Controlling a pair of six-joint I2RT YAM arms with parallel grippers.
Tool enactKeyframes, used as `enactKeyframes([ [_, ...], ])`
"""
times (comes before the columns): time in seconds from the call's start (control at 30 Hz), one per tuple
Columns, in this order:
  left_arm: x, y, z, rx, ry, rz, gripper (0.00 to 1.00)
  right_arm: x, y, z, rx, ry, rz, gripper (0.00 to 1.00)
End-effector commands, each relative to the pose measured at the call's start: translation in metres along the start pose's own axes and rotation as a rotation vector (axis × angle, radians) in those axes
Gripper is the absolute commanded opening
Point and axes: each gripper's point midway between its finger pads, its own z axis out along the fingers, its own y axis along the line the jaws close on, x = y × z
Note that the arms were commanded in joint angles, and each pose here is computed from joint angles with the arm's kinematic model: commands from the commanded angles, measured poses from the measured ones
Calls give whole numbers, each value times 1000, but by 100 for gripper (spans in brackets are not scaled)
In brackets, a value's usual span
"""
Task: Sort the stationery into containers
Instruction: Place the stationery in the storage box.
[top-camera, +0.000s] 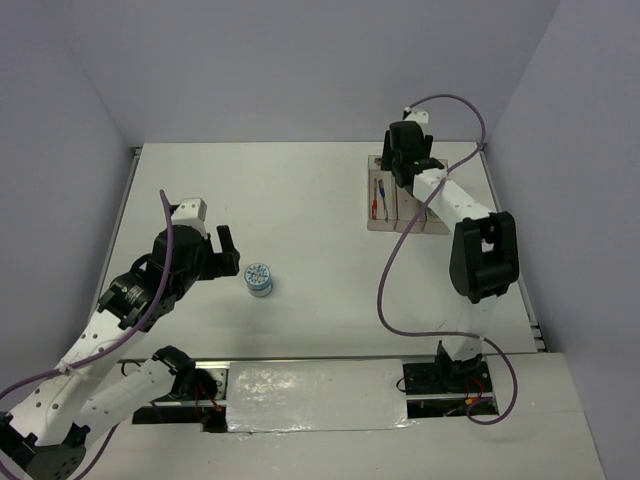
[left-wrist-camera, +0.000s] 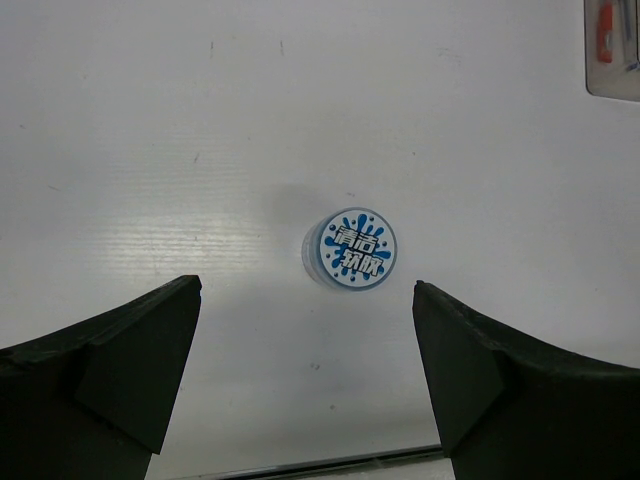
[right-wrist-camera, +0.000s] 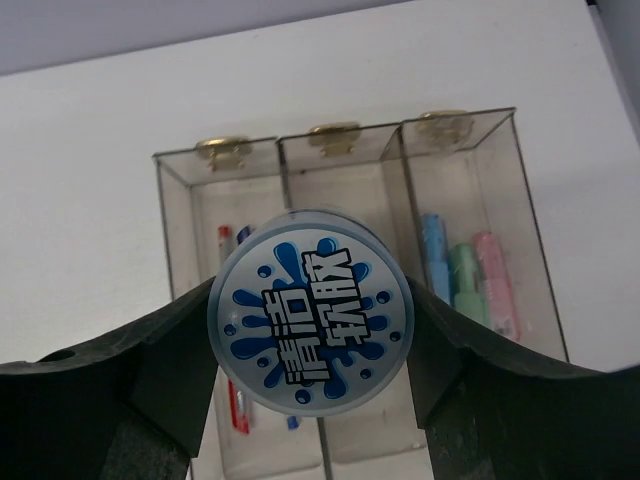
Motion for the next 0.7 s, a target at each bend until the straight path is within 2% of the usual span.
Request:
enactKeyframes([
  [0.0, -5, -5, 1, 28, -21, 15, 99, -34, -10, 17, 53, -71, 65, 6],
  [0.1, -5, -5, 1, 30, -21, 15, 99, -46, -28, 32, 86, -84, 66, 7],
  [0.3, -5, -6, 1, 32, -19, 15, 99, -43, -26, 64, 64, -16, 41, 12],
  [0.53, -5, -6, 2, 33, -18, 17, 99, -29, -28, 79, 65, 16, 53, 32],
  [0.67, -5, -7, 2, 35, -18, 17, 99, -27, -26, 80, 52, 22, 54, 48],
])
